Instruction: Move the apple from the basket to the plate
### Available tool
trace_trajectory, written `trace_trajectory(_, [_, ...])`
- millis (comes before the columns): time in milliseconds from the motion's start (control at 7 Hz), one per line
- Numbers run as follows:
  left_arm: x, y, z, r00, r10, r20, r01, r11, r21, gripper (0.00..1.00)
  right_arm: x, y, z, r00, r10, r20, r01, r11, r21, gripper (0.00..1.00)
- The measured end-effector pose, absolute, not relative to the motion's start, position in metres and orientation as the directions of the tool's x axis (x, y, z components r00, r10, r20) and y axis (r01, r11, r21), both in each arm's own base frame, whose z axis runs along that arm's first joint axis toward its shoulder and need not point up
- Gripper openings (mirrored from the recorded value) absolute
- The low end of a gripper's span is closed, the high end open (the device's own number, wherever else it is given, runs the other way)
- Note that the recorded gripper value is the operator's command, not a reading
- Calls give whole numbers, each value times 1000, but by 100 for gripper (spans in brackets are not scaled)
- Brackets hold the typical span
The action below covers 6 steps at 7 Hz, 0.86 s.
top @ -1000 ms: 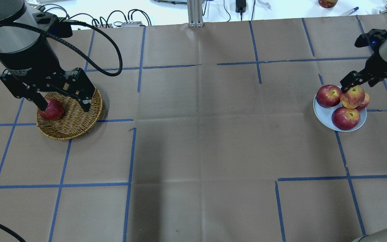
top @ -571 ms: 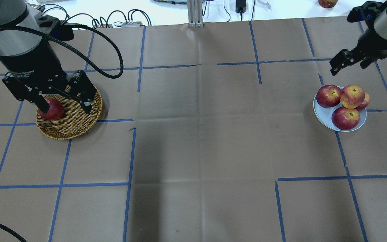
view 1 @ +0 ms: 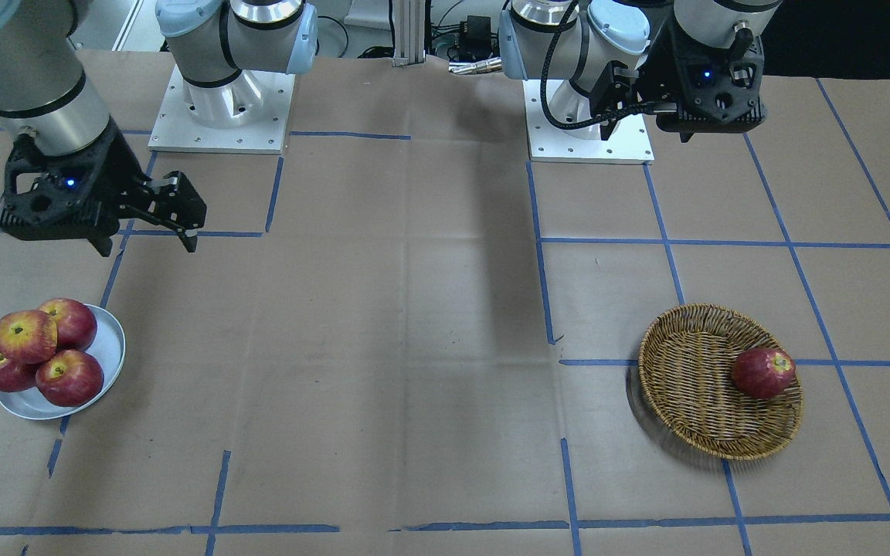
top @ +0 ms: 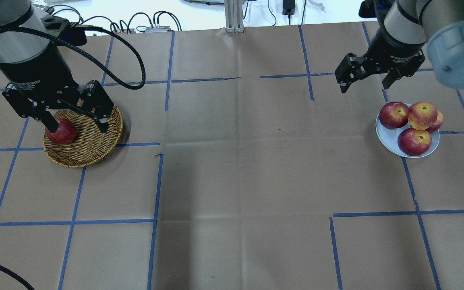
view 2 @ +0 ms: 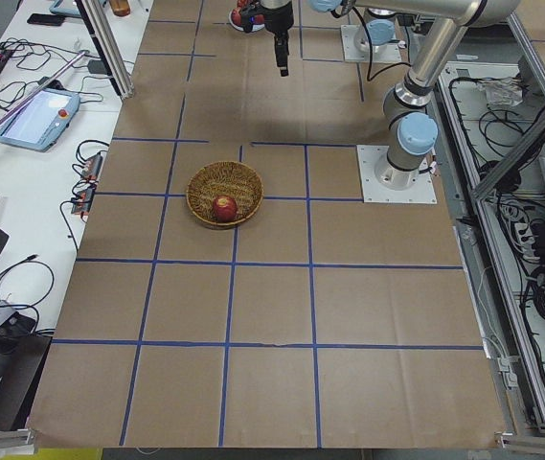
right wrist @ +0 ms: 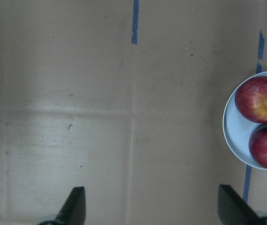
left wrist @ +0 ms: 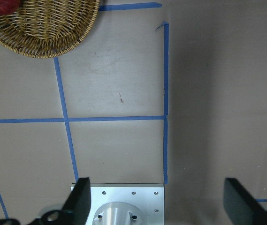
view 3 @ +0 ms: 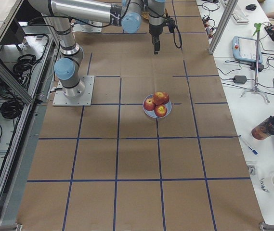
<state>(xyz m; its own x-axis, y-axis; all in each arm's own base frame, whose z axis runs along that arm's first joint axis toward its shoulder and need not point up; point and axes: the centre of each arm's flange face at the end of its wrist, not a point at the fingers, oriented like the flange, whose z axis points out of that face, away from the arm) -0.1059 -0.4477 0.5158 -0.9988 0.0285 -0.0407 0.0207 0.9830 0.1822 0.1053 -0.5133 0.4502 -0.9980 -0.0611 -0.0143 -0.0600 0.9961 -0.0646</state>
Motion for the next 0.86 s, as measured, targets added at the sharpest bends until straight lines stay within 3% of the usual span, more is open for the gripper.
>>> trace_trajectory(857, [-105, -450, 518, -999, 27, -40, 19, 984, 179, 99, 119, -498, 464, -998, -59, -11, -58, 995, -77, 100])
